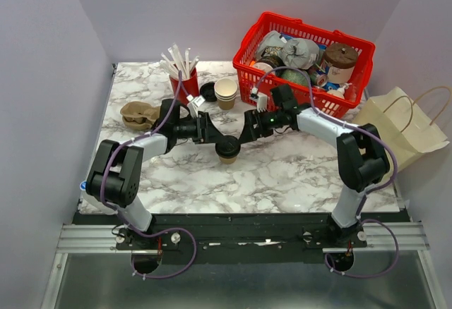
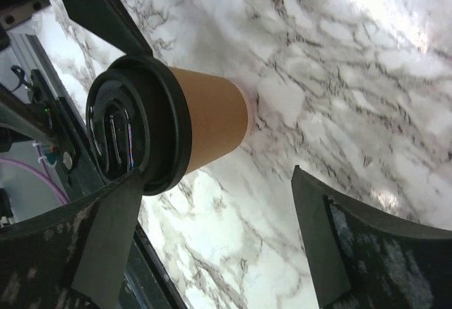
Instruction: Pack the takeout coffee
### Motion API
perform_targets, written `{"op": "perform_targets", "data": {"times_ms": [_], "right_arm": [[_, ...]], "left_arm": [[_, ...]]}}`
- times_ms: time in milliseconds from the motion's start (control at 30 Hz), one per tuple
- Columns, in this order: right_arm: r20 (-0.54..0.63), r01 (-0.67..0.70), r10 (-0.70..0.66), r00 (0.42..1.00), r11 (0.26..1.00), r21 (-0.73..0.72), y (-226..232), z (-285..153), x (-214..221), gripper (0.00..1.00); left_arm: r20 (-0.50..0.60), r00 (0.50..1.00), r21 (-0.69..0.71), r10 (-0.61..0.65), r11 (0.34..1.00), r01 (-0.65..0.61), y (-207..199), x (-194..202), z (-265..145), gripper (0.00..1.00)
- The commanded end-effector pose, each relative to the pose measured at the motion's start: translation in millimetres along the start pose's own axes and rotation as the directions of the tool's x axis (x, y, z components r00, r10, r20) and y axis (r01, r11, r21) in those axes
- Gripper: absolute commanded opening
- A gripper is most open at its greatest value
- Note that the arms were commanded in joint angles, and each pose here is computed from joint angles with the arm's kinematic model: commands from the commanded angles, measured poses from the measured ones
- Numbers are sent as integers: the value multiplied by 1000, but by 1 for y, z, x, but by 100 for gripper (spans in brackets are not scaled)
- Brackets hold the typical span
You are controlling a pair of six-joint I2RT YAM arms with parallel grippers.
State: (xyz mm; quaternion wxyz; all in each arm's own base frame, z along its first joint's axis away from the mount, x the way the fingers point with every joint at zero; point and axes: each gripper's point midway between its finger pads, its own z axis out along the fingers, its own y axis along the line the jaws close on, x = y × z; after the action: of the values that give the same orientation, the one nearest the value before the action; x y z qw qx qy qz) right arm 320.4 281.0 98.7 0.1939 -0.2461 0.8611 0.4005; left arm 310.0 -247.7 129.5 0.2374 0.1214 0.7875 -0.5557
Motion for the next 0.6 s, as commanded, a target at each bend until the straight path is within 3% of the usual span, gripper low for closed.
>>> {"op": "perform_targets", "data": {"times_ms": [0, 367, 567], "right_arm": [[40, 40, -36, 999, 996, -83, 8, 9, -26, 91], [-28, -26, 22, 999, 985, -169, 9, 21, -6, 90], [-63, -108, 101, 993, 987, -115, -9, 33, 7, 88]], "left_arm": [[-11, 999, -71, -52, 996, 51, 20, 16, -10, 79], [-47, 991, -83, -122, 989, 118, 41, 32, -3, 70], [-59, 984, -111, -169, 980, 162, 59, 40, -2, 70]]}}
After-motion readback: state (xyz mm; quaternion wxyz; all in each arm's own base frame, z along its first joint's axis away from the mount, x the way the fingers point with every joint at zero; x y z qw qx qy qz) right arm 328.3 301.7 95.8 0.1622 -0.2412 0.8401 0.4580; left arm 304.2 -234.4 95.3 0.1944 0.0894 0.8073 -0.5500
